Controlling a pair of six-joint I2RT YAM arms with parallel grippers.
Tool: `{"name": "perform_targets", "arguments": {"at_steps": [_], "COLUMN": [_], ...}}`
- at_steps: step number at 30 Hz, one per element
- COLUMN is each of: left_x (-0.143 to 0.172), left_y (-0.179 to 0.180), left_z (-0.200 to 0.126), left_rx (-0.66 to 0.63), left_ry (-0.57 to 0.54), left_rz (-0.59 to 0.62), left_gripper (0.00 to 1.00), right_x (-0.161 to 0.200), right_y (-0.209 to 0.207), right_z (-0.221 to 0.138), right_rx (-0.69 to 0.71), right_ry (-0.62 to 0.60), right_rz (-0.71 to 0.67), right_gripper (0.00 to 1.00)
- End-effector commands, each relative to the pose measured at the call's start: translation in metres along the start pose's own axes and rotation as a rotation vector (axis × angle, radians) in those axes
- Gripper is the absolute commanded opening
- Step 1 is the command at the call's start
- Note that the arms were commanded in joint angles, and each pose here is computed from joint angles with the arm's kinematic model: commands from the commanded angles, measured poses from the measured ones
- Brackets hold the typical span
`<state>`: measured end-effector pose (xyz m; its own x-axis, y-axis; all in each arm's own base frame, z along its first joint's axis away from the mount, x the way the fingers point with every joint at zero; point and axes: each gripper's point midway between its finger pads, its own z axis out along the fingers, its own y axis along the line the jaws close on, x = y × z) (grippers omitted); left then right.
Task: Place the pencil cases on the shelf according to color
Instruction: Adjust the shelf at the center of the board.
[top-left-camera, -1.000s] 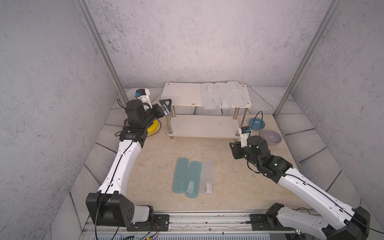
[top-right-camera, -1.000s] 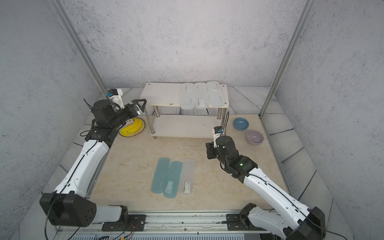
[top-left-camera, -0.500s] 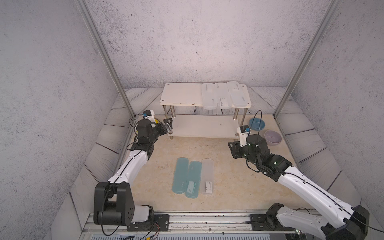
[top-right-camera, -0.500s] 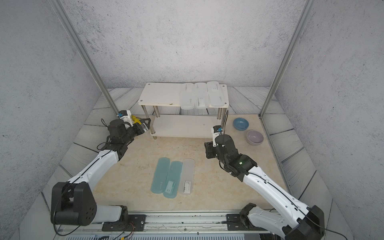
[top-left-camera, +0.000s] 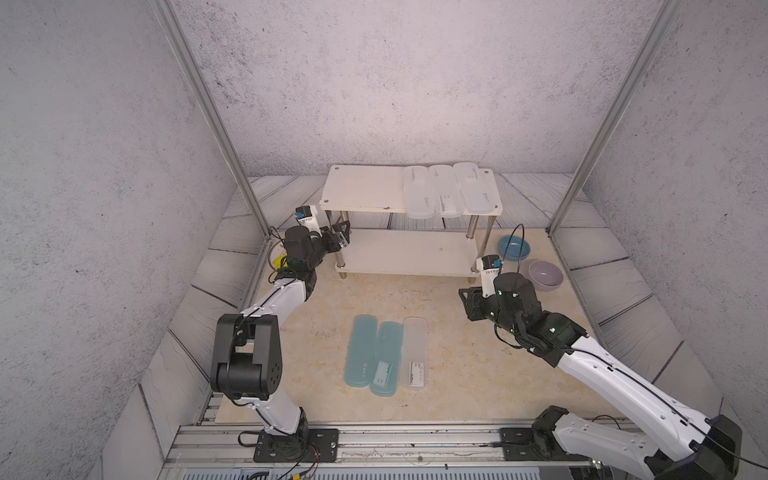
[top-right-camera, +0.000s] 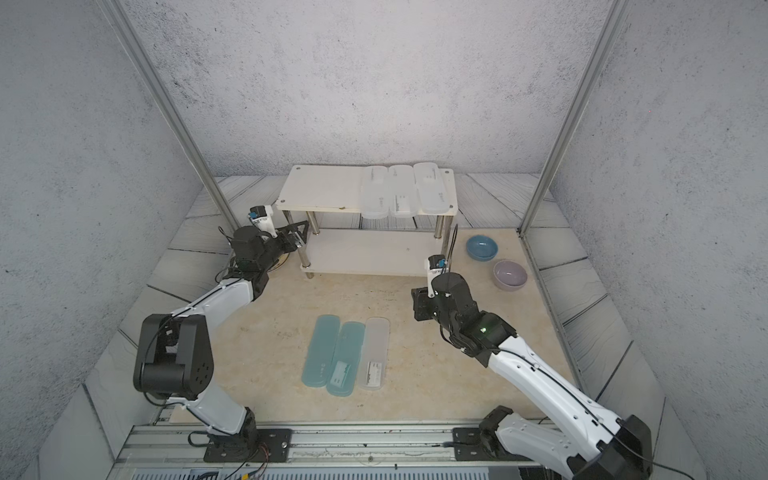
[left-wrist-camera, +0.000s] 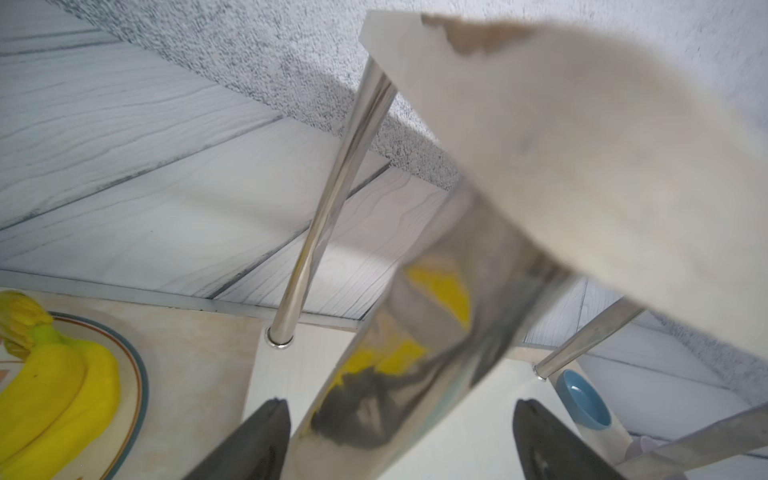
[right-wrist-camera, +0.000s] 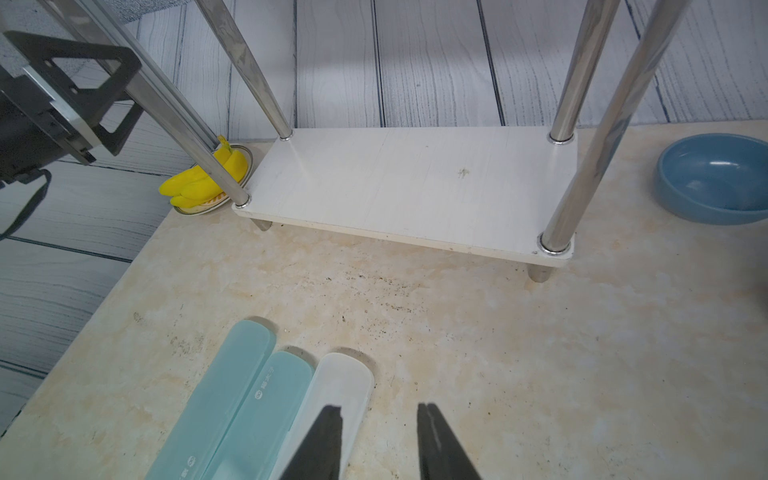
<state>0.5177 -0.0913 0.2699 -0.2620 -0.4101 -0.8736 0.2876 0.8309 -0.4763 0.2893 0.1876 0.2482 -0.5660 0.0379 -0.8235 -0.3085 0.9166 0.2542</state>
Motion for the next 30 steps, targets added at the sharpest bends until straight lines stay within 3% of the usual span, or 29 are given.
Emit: {"name": "perform_targets", "arguments": {"at_steps": [1,5,13,30], "left_x": [-0.003,0.007,0.016,0.01], "left_y": [-0.001,0.005,0.009,-0.004], "left_z": [0.003,0.0,-0.004,-0.013], "left_rx": [0.021,-0.003,-0.023,-0.017], "left_ry": [-0.013,0.005,0.039,0.038], "left_rz": [0.018,0.018,0.028,0.083], "left_gripper": [0.82,0.73,0.44,0.35], "right_x": [0.003,0.003,0.003,0.004], "right_y": [-0.006,-0.005,-0.002,-0.005], "right_z": [-0.004,-0.002,0.001,-0.005], "right_rx": [0.027,0.023,0.009,0.018], "right_ry": [-0.006,-0.002,0.007,-0.002], "right_rz": [-0.01,-0.01,-0.007,-0.013], "right_gripper": [0.35,0.33,0.3,0.29]}}
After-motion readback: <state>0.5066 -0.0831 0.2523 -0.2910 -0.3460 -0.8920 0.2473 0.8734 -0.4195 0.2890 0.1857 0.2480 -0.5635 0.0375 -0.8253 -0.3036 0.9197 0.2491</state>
